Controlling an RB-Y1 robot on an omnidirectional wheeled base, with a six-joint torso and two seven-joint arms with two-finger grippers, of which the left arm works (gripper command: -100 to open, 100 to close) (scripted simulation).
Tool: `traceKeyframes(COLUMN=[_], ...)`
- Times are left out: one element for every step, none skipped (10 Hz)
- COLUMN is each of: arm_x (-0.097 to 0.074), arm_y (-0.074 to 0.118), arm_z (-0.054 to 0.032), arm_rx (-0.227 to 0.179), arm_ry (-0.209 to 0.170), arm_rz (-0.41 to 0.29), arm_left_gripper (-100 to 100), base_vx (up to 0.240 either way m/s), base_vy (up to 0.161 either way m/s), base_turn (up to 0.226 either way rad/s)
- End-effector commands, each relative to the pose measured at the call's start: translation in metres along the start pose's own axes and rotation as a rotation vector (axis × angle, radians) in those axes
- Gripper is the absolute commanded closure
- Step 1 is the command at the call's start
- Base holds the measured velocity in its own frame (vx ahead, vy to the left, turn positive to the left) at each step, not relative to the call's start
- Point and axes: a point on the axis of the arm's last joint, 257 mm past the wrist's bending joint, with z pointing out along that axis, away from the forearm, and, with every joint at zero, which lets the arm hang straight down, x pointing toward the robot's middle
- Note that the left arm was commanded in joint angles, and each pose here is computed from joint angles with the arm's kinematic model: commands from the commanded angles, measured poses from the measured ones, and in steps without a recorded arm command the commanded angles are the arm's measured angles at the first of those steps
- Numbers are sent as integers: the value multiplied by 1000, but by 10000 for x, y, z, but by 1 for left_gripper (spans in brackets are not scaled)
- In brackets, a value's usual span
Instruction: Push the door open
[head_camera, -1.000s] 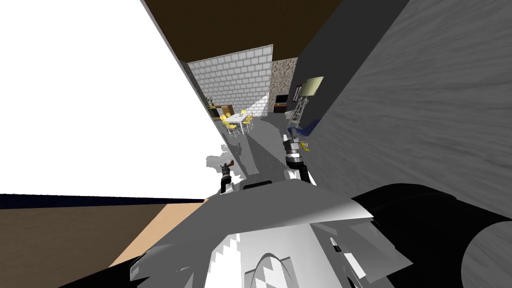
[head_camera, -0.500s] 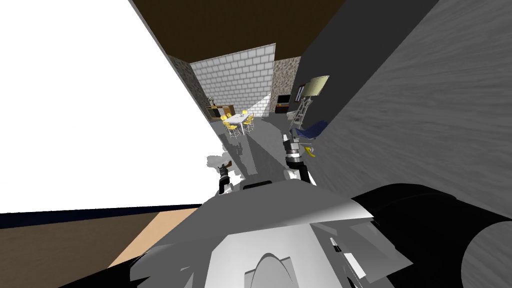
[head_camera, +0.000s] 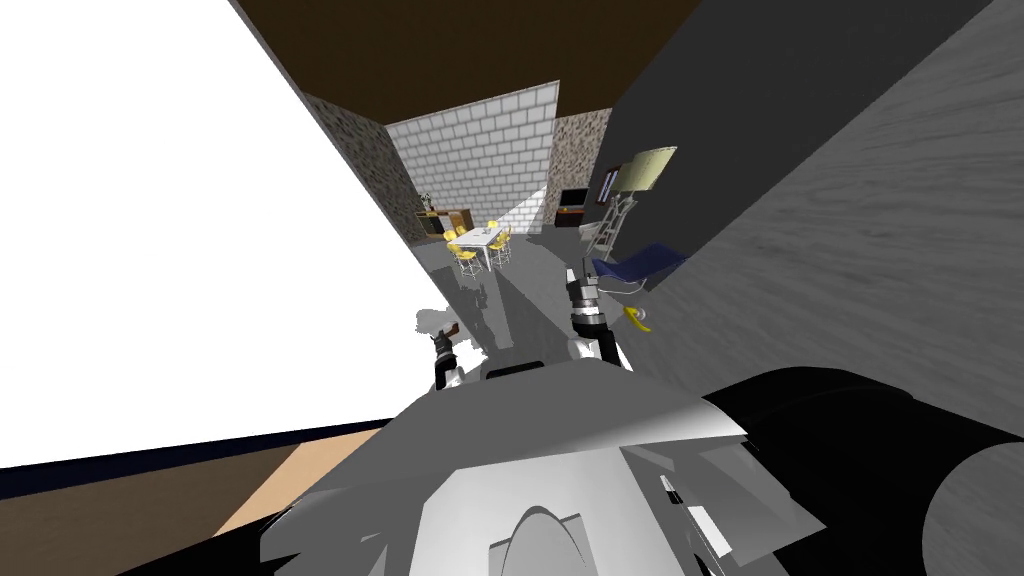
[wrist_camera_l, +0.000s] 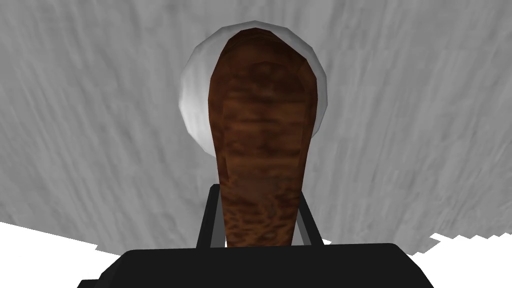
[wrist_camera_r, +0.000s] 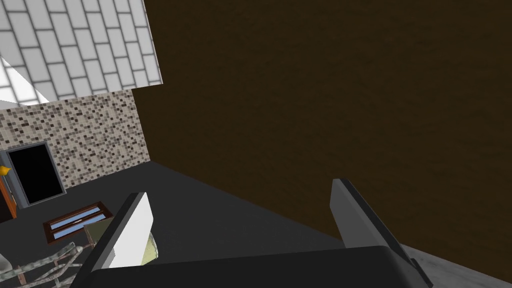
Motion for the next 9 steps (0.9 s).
traceKeyframes(arm_x=[-14, -45, -170, -226, -287, -353, -420, -485, -547], arm_y=[-30, -8, -27, -30, -32, -34, -35, -36, -35], arm_z=[18, 6, 18, 18, 17, 14, 10, 4, -4], arm_rx=[7, 1, 6, 6, 7, 7, 8, 8, 8], arm_ry=[-11, -11, -36, -48, -62, -78, -93, -110, -125], arm_rz=[-8, -1, 1, 1, 2, 1, 1, 0, -1], arm_left_gripper=[100, 100, 100, 100, 100, 100, 100, 100, 100], base_vx=[152, 65, 132, 195, 203, 215, 210, 221, 216], base_vy=[-34, -10, -27, -35, -14, 12, 22, -15, -25], base_turn=[33, 33, 35, 63, 43, 40, 32, 37, 57])
